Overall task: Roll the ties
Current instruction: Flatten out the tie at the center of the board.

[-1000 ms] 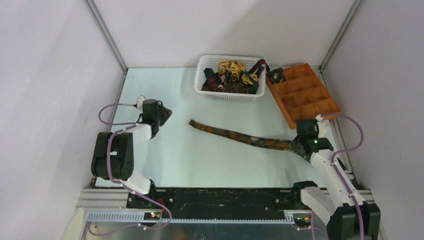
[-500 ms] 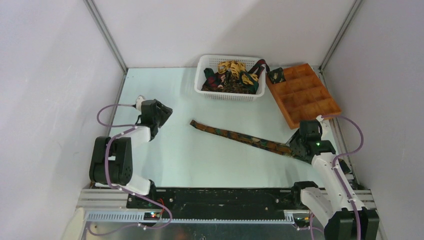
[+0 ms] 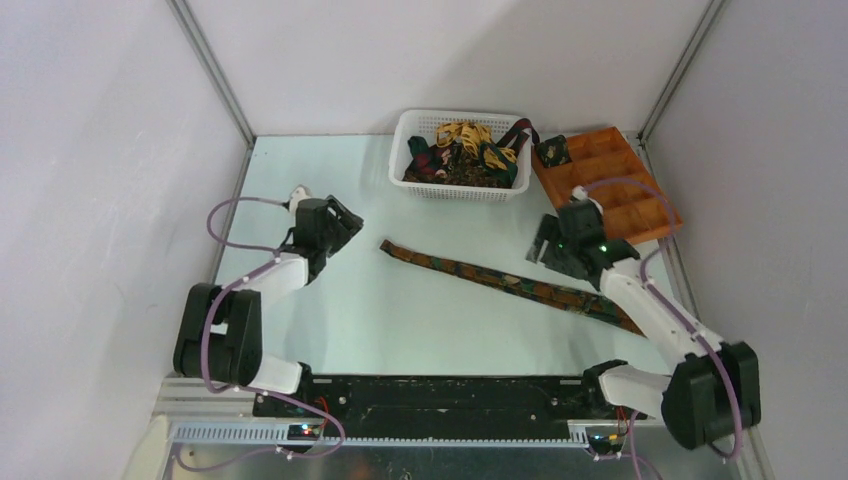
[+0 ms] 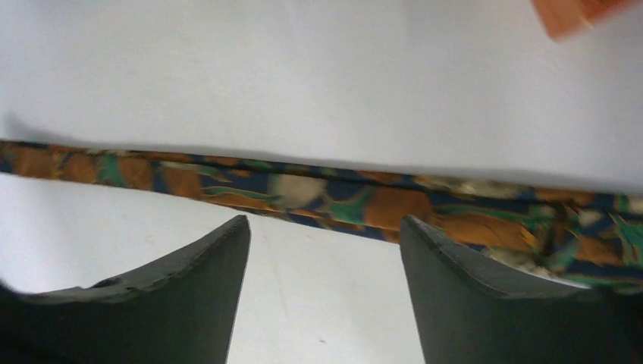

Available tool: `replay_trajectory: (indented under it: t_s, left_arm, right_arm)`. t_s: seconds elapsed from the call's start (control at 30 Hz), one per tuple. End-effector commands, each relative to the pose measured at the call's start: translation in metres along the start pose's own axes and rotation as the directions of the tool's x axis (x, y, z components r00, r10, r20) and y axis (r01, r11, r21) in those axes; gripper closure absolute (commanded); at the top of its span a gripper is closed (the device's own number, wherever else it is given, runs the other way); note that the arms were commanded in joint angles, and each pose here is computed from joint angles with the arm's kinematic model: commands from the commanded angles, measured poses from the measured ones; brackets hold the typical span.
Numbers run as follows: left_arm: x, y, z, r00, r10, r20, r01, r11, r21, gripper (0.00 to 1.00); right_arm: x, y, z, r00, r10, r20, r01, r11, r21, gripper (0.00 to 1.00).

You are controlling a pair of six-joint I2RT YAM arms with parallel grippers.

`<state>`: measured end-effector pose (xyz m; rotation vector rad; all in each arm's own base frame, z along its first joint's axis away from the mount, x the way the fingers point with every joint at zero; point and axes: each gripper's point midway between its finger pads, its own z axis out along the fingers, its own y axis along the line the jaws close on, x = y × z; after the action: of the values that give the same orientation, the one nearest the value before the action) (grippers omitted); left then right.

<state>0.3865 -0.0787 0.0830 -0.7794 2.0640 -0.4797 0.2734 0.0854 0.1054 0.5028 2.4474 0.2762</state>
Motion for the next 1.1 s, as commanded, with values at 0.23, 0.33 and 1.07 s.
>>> replay_trajectory:
  t_s: [0.23, 0.33, 1.07]
  left_arm:
    - [-0.111, -0.014, -0.045, 0.976, 0.003, 0.218, 0.018, 0.995, -0.095, 0.06]
    - [-0.122, -0.016, -0.057, 0.965, -0.008, 0.260, 0.027, 0.997, -0.072, 0.06]
    - [-0.151, -0.027, -0.107, 0.937, -0.096, 0.337, 0.056, 0.991, 0.125, 0.03]
  right_arm:
    - [-0.041, 0.127, -0.003, 0.990, -0.121, 0.068, 0.137, 0.930, -0.340, 0.08]
    - [-0.045, 0.153, 0.000, 0.989, -0.141, 0.042, 0.146, 0.900, -0.411, 0.06]
    - [-0.078, 0.156, 0.032, 0.979, -0.160, 0.123, 0.196, 0.897, -0.397, 0.01]
